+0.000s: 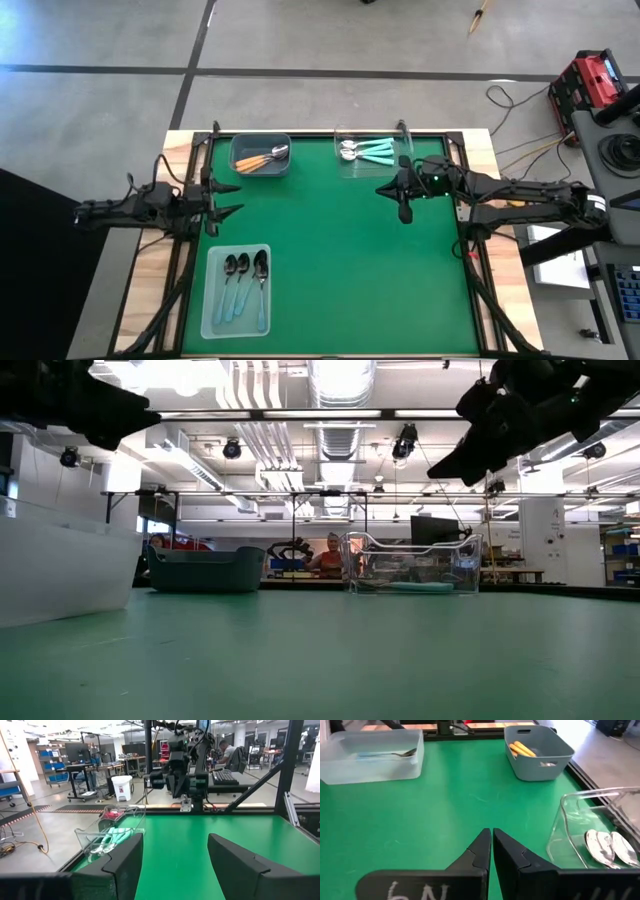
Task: Sort silverware by color (type)
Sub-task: Return to Home Position
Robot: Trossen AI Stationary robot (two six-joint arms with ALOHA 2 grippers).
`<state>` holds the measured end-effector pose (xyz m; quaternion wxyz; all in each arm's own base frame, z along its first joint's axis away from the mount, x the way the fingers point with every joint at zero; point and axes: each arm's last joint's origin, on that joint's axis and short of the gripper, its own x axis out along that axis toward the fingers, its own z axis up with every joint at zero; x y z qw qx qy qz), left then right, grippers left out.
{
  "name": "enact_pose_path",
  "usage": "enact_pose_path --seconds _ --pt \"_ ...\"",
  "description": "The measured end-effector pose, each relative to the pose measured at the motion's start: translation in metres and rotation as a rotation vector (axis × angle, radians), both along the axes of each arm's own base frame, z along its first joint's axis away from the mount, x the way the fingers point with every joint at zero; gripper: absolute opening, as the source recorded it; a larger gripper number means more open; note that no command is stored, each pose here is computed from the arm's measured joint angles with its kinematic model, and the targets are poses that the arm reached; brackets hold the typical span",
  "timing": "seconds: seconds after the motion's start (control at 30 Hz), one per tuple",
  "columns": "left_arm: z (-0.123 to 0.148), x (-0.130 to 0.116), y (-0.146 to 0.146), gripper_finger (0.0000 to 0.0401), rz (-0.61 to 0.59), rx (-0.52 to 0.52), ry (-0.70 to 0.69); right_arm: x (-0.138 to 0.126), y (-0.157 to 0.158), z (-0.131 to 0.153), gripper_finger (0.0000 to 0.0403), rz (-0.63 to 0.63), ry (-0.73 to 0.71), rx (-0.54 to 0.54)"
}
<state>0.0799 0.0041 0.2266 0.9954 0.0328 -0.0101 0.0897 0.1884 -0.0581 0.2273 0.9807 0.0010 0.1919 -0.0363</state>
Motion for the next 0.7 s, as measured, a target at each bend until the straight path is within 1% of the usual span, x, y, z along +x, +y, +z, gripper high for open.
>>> enact_pose_path --seconds 0.2,0.37,0.5,0.7 --pt "-0.005 -0.002 0.0 0.0187 -0.002 0.0 -0.003 -0.005 0.002 -0.002 0.0009 0.013 -0.003 -0.019" --pt "-0.006 -0.003 -0.001 0.0158 -0.028 -0.005 -0.007 -0.014 0.005 -0.007 0.0009 0.013 -0.017 -0.024" --pt "-0.01 -0.001 -0.001 0.0123 -0.046 -0.011 0.004 -0.022 0.008 -0.01 0.0009 0.012 -0.034 -0.029" --pt "-0.02 0.004 -0.004 0.0058 -0.134 -0.013 0.011 -0.036 0.013 -0.015 0.0009 0.012 -0.087 -0.048"
